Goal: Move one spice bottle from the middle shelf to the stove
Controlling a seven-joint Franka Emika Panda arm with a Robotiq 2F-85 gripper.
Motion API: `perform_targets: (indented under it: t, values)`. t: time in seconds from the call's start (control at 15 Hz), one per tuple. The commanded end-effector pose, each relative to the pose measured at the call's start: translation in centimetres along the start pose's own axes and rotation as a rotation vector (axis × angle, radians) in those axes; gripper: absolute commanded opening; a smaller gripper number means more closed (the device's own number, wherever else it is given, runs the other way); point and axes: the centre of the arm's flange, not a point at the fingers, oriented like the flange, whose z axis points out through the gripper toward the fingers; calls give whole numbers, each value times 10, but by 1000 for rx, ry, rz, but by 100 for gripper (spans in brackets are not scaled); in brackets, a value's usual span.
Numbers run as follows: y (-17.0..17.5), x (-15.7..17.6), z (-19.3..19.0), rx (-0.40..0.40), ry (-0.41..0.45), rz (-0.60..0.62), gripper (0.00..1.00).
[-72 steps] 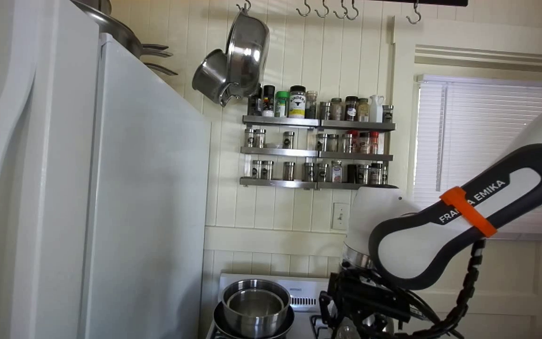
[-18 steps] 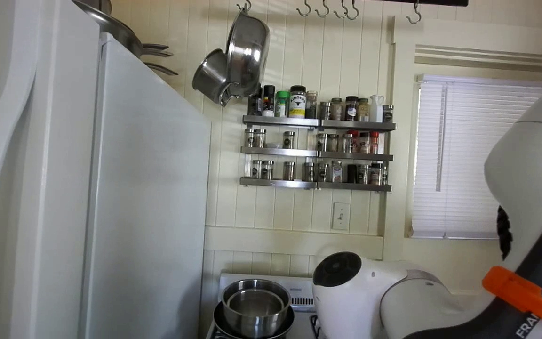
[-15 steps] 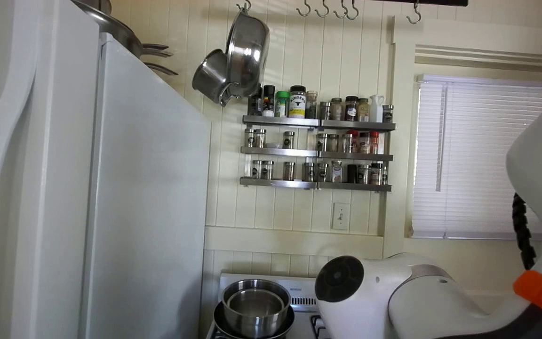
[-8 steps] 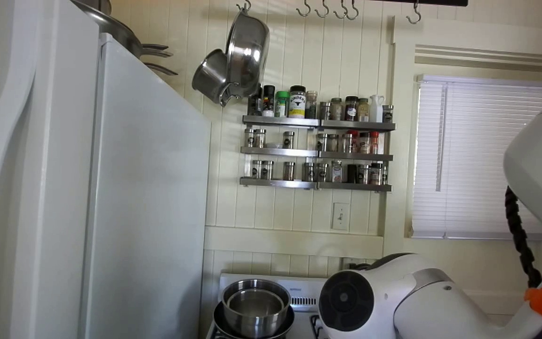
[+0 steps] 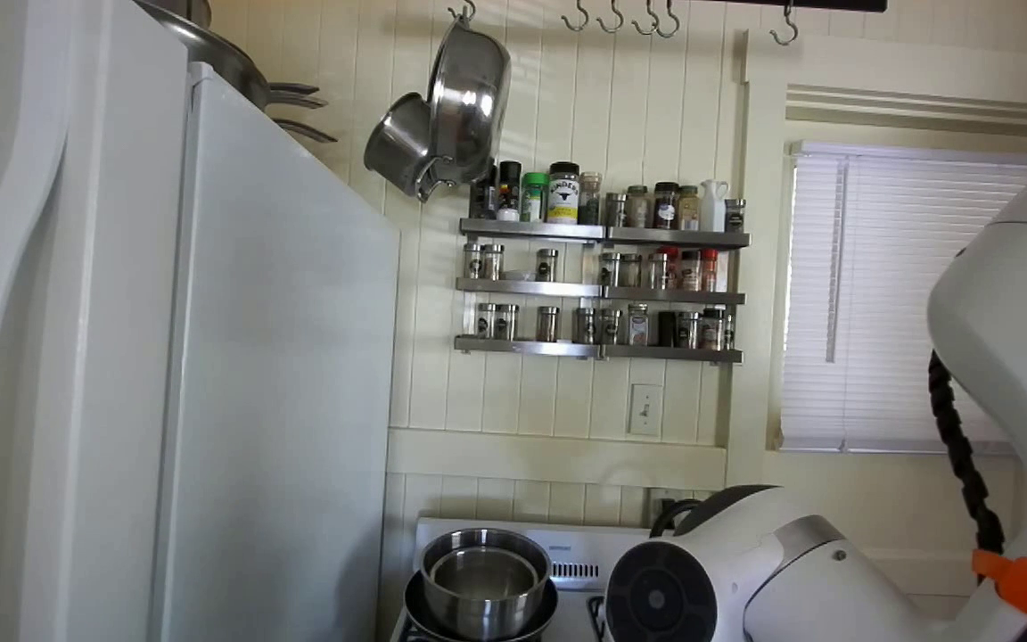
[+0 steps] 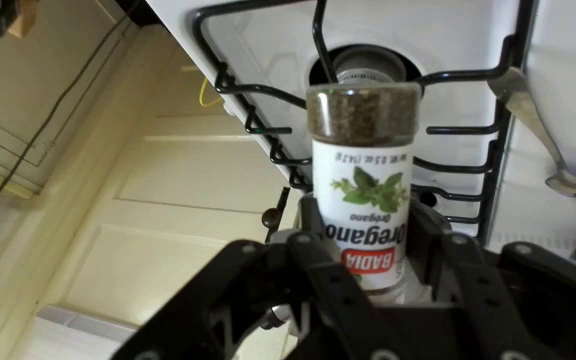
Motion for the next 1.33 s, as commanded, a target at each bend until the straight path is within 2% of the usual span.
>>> perform_targets:
  t: [0.0,0.33,0.67,0.93,1.0,1.07,1.13,1.27]
  values:
    - [-21,-10,11,55,122,-29,19]
    - [-26,-25,13,158,219,-11,19]
    - [-32,-43,14,245,270,11,19]
    - [-29,-47,21,271,314,-12,19]
    - [-30,-47,24,286,291,0,19]
    - [-25,-39,15,261,282,-18,19]
    - [-25,-39,16,258,281,-19,44]
    - [-26,-37,17,254,280,-19,44]
